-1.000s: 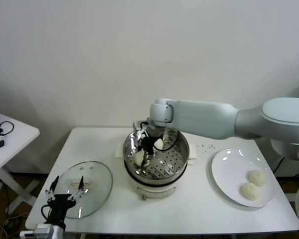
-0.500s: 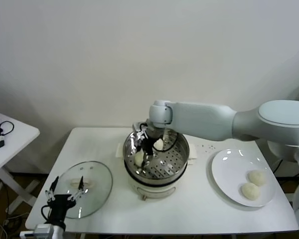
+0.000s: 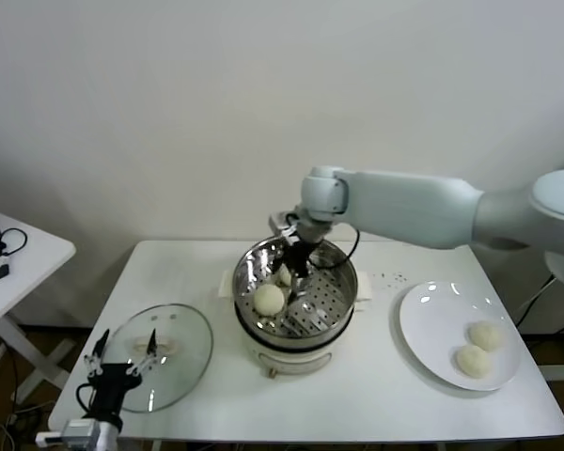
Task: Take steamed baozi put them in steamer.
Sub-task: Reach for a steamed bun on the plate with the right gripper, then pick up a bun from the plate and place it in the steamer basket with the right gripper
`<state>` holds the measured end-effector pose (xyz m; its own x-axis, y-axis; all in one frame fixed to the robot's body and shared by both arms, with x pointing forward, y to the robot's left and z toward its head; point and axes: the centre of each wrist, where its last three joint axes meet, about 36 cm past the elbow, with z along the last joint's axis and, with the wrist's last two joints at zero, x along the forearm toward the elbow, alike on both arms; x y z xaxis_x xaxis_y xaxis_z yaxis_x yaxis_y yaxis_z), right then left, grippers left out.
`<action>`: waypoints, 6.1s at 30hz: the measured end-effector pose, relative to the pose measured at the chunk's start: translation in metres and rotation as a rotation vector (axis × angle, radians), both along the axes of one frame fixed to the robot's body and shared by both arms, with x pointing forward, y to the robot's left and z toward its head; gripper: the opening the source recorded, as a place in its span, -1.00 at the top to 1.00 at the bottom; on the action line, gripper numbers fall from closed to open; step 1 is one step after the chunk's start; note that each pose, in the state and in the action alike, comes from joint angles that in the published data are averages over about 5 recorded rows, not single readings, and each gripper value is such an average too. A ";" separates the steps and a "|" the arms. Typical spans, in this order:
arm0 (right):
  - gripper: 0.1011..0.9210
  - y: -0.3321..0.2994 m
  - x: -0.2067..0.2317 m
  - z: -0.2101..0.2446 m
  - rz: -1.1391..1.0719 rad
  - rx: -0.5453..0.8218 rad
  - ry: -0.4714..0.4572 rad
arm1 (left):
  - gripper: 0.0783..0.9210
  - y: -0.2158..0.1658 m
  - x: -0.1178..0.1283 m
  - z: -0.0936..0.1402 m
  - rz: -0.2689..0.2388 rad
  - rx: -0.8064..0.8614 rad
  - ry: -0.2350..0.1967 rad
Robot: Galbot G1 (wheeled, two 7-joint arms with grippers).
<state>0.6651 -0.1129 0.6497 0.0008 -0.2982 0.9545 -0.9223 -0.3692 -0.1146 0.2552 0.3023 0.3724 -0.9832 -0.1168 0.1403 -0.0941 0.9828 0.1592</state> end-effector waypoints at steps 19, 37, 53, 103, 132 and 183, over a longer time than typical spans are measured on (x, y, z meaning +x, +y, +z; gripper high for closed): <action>-0.76 -0.265 -0.051 0.000 -0.224 -0.002 -0.053 | -0.77 0.009 0.012 0.007 -0.023 -0.014 -0.029; -0.76 -0.363 -0.112 -0.117 -0.271 -0.180 -0.013 | -0.77 0.001 0.009 0.010 -0.033 -0.012 -0.041; -0.76 -0.372 -0.119 -0.171 -0.280 -0.254 0.029 | -0.77 0.000 0.006 0.006 -0.043 0.003 -0.037; -0.37 -0.264 -0.071 -0.040 0.182 -0.235 -0.250 | -0.77 -0.005 0.007 0.008 -0.058 0.031 -0.030; -0.37 0.032 -0.106 0.027 1.259 -0.384 -0.550 | -0.77 -0.010 -0.003 0.003 -0.057 0.045 0.007; -0.65 0.056 -0.129 -0.058 1.469 -0.351 -0.431 | -0.77 -0.022 0.001 -0.009 -0.066 0.025 0.030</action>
